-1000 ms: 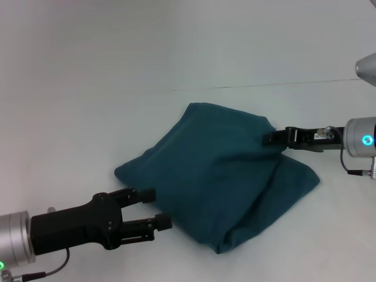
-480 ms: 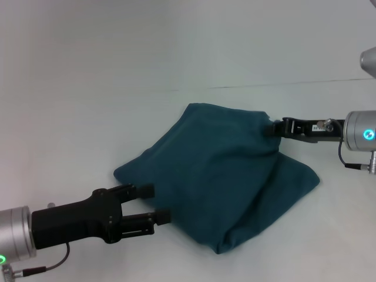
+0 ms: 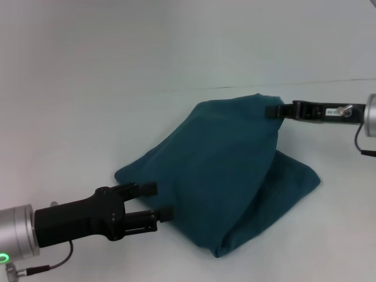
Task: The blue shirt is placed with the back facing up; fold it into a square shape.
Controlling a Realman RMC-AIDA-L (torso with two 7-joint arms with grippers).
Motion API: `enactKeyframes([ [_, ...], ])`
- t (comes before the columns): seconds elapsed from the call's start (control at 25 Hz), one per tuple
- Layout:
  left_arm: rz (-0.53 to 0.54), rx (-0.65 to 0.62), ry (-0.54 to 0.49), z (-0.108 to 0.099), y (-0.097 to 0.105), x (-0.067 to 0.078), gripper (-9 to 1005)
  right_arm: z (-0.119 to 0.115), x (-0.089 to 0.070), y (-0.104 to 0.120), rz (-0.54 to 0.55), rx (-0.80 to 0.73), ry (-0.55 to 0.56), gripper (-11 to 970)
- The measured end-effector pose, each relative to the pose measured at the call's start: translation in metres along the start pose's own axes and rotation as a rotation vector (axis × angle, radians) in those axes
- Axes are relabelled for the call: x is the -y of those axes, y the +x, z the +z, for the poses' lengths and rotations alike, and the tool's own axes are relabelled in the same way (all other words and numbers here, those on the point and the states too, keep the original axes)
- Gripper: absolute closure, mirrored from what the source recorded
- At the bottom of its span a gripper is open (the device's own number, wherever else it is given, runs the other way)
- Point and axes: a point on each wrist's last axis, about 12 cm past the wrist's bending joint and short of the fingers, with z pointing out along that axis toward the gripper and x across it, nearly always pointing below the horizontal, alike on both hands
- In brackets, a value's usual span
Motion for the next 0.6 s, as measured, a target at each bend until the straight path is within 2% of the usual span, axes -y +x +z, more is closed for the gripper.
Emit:
enactKeyframes([
  [0.36, -0.020, 0.022, -0.004, 0.000, 0.003, 0.001, 123, -0.027, -0.007, -0.007, -0.050, 0.026, -0.084, 909],
  [0.6, -0.036, 0.031, -0.004, 0.000, 0.004, 0.002, 122, -0.038, -0.005, -0.002, -0.055, 0.008, -0.097, 909],
])
